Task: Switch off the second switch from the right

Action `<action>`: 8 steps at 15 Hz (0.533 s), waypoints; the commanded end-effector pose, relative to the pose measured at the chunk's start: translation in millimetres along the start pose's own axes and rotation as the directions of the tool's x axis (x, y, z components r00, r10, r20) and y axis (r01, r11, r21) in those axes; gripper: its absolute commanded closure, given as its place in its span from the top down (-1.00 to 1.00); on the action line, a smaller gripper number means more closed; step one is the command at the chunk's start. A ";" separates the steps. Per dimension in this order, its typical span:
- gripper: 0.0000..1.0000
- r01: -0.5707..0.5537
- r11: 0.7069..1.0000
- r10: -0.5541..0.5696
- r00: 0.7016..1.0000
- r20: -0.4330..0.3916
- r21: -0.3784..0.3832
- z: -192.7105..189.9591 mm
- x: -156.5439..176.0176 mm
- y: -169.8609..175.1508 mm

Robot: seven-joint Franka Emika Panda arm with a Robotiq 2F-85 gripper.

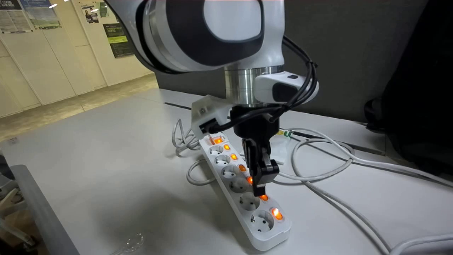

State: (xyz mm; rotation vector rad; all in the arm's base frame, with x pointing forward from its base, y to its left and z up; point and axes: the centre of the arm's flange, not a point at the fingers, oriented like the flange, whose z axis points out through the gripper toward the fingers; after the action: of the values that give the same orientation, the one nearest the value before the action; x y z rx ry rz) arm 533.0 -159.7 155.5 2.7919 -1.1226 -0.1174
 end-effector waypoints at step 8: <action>-1.00 -0.012 1.000 0.012 1.000 -0.006 0.008 0.2 2.8 1.5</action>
State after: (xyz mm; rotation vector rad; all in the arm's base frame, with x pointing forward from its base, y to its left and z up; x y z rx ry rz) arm 533.1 -159.6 155.5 2.7952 -1.1147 -0.1177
